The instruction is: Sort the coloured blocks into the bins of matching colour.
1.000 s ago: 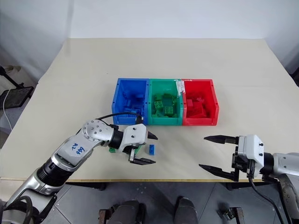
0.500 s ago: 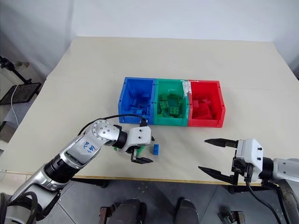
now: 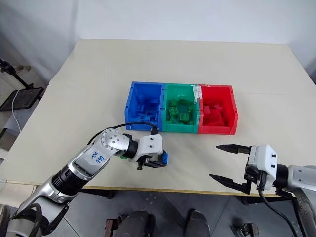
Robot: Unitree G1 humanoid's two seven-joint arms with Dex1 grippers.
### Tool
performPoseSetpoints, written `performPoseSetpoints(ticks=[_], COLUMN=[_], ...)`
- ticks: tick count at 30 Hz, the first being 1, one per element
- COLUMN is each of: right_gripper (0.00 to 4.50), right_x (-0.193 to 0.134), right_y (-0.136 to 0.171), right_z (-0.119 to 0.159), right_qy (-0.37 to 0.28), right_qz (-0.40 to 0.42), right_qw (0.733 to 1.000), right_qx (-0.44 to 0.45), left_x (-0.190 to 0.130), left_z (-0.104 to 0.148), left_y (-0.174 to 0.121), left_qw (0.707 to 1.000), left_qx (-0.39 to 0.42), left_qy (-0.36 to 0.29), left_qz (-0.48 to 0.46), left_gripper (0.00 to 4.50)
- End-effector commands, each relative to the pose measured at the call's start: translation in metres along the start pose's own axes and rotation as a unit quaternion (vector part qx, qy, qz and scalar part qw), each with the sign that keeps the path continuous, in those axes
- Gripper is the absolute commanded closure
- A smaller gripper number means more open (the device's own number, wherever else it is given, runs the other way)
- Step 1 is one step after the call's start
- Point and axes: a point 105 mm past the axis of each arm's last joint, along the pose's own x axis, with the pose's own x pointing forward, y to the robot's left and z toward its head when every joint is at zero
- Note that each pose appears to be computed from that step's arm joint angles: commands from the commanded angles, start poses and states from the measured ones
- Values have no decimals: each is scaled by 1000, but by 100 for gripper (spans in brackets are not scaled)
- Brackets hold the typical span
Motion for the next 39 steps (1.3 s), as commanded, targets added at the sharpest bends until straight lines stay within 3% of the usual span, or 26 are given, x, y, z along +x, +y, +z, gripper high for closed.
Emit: performPoseSetpoints(ticks=[1,5,10,12,15,21,22,29,32,35,38,39], right_gripper=[0,0,0,0,0,0,0,0,0,0,0,0], right_x=[-2,0,1,-1,-6,-2,-2,-3,-3,1,6,8], right_y=[0,0,-10,-15,-22,-18,-20,-22,-25,-29,-29,-29], right_z=[3,10,32,41,52,45,44,38,34,28,23,22], right_qy=[0,-30,-107,-137,-163,-127,-123,-111,-109,-104,-99,-97], right_qz=[-4,-27,-96,-128,-162,-127,-126,-110,-99,-75,-46,-35], right_qw=[1000,999,990,982,973,984,984,988,989,992,994,994], right_qx=[-8,0,13,20,15,0,-3,-11,-15,-17,-22,-24], left_x=[-3,-13,-43,-64,-89,-82,-84,-95,-123,-152,-181,-190], left_z=[5,17,38,36,31,13,14,19,6,-17,-35,-51], left_y=[4,15,48,76,111,137,141,129,115,86,66,60], left_qw=[1000,997,976,955,925,912,905,913,912,929,928,931], left_qx=[7,15,12,-63,-84,-112,-118,-91,-93,-37,-22,-35], left_qy=[-16,-67,-168,-187,-180,-139,-150,-193,-205,-194,-216,-200], left_qz=[8,34,141,223,324,371,380,346,342,312,303,303], left_gripper=[306,306,306,306,306,306,233,13,2,2,2,2])
